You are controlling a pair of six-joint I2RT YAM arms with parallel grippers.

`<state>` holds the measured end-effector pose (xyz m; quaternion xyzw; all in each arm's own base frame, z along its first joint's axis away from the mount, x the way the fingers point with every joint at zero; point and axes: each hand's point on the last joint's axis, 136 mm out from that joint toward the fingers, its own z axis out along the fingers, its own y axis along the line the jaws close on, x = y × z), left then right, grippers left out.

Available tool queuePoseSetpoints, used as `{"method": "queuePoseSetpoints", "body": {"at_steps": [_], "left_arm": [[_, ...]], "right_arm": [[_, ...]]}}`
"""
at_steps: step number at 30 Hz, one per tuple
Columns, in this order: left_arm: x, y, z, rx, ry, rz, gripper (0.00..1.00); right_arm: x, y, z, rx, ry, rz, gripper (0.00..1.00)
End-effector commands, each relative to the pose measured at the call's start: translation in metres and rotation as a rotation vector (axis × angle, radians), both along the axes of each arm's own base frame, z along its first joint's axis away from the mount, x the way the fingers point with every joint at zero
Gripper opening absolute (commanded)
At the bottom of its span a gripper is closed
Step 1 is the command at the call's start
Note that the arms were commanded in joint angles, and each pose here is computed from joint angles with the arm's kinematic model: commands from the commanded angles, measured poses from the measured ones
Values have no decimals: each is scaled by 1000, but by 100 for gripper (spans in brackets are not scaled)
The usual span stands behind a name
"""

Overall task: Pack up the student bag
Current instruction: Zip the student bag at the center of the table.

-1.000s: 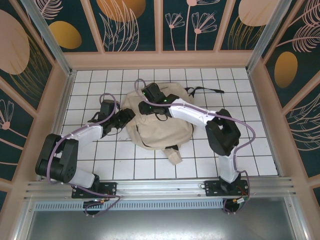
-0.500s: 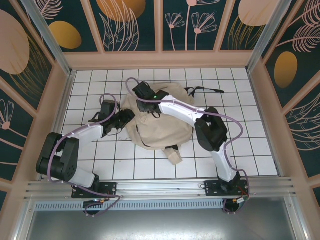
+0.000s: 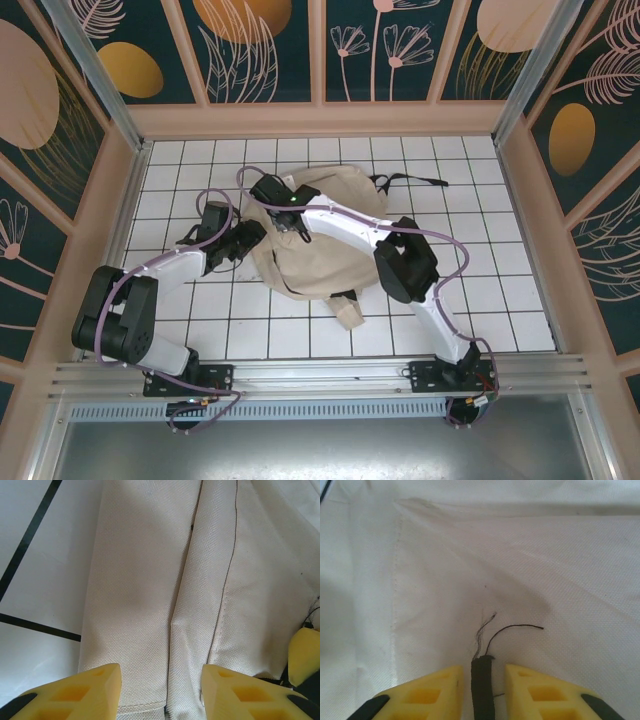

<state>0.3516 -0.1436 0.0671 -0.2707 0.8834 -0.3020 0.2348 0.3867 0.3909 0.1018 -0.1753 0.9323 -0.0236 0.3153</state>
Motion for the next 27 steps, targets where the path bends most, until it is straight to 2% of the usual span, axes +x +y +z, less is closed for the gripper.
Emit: {"method": "queuePoseSetpoints", "body": {"at_steps": [1,10,15,20,27], "left_arm": [[0,0,8,6,-13,1,46],[-1,0,9,10,-15,-2,46],[0,0,12,7,-22,-2,47],[2,-5,23,-17,-44,-26,47],[5,-26,56,-142,-104,-88,48]], "right_arm": [[1,-5,-6,-71,-14,-28,26],[6,-13,-9,-150,-63,-75,15],[9,-15,5,-150,-103,-100,0],[4,-11,39,-71,-155,-102,0],[-5,-19,72,105,-196,-105,0]]}}
